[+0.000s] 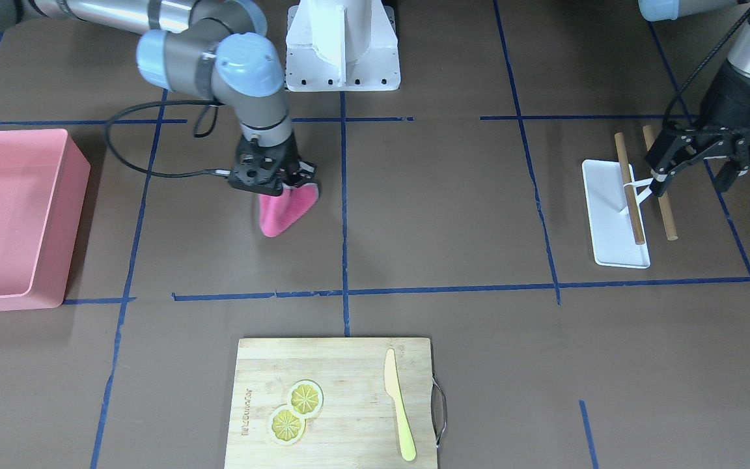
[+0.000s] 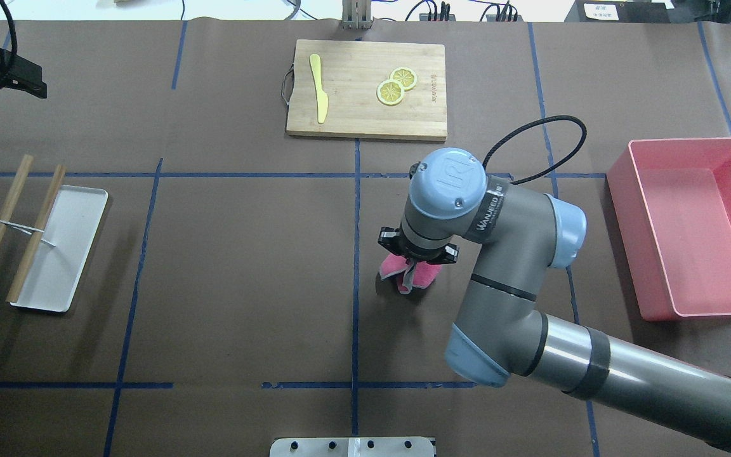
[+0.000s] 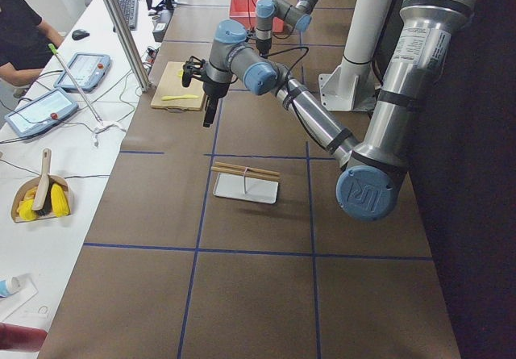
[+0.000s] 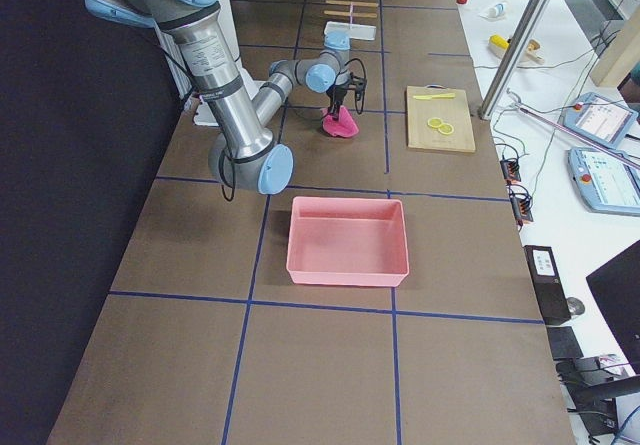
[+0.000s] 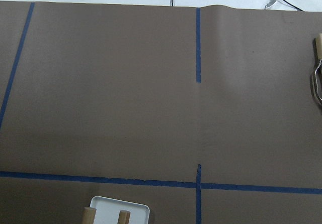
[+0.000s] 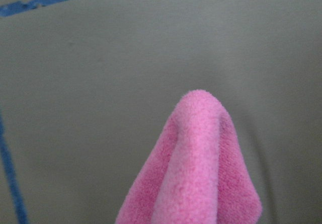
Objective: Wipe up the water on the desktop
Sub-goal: 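Wipe the table surface with the cloth held in the right gripper, then carry the pink cloth with the right gripper over the pink bin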
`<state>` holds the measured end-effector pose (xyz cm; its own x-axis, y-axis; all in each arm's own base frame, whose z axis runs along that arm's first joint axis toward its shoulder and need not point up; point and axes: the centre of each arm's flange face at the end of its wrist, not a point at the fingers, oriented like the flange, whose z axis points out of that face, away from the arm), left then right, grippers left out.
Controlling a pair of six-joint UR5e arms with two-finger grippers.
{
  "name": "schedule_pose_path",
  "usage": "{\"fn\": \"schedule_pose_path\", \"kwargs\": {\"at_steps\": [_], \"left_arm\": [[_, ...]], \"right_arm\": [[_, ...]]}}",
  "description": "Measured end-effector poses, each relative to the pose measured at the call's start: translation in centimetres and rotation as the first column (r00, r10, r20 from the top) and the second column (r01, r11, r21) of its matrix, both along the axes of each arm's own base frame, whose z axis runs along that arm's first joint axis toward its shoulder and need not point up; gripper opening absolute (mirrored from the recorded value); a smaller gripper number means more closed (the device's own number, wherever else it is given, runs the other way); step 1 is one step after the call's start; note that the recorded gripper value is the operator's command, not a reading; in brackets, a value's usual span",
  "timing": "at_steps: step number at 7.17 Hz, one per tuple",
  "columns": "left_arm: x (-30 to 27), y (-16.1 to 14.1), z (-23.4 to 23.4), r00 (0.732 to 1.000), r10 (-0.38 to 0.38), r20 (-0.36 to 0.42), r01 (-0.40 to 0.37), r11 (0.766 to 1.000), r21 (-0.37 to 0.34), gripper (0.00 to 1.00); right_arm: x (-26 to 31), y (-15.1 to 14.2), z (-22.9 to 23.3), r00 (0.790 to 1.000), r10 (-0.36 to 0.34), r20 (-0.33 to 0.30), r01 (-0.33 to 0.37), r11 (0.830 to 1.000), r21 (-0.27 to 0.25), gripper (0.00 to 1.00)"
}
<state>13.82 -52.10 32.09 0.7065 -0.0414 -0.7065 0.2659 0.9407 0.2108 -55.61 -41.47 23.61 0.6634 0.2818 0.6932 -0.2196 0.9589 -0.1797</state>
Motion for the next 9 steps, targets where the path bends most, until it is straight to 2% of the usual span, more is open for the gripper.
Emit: {"fn": "schedule_pose_path", "kwargs": {"at_steps": [1, 2, 5, 7, 9], "left_arm": [[-0.7, 0.1, 0.6, 1.0, 0.013, 0.005, -0.013, 1.0, 0.002, 1.0], [-1.0, 0.1, 1.0, 1.0, 0.023, 0.012, -0.023, 1.0, 0.007, 1.0], [-1.4, 0.2, 1.2, 1.0, 0.027, 0.016, -0.027, 1.0, 0.012, 1.0], [-1.7, 0.1, 1.2, 1.0, 0.025, 0.011, -0.025, 1.0, 0.01, 1.0], [-2.3, 0.4, 1.9, 0.999, 0.031, -0.005, -0.031, 0.999, -0.01, 1.0]], "right_arm": [[-0.6, -0.2, -0.2, 1.0, 0.001, -0.002, -0.001, 1.0, -0.013, 0.0], [0.3, 0.0, 1.8, 1.0, -0.01, -0.015, 0.009, 1.0, -0.025, 0.0], [9.8, 1.2, 9.6, 0.996, -0.077, -0.04, 0.076, 0.997, -0.023, 0.0], [18.0, 1.5, 12.1, 0.997, -0.066, -0.043, 0.066, 0.998, 0.014, 0.0], [30.0, -0.1, 13.3, 1.0, -0.022, -0.014, 0.023, 0.998, 0.054, 0.0]]}}
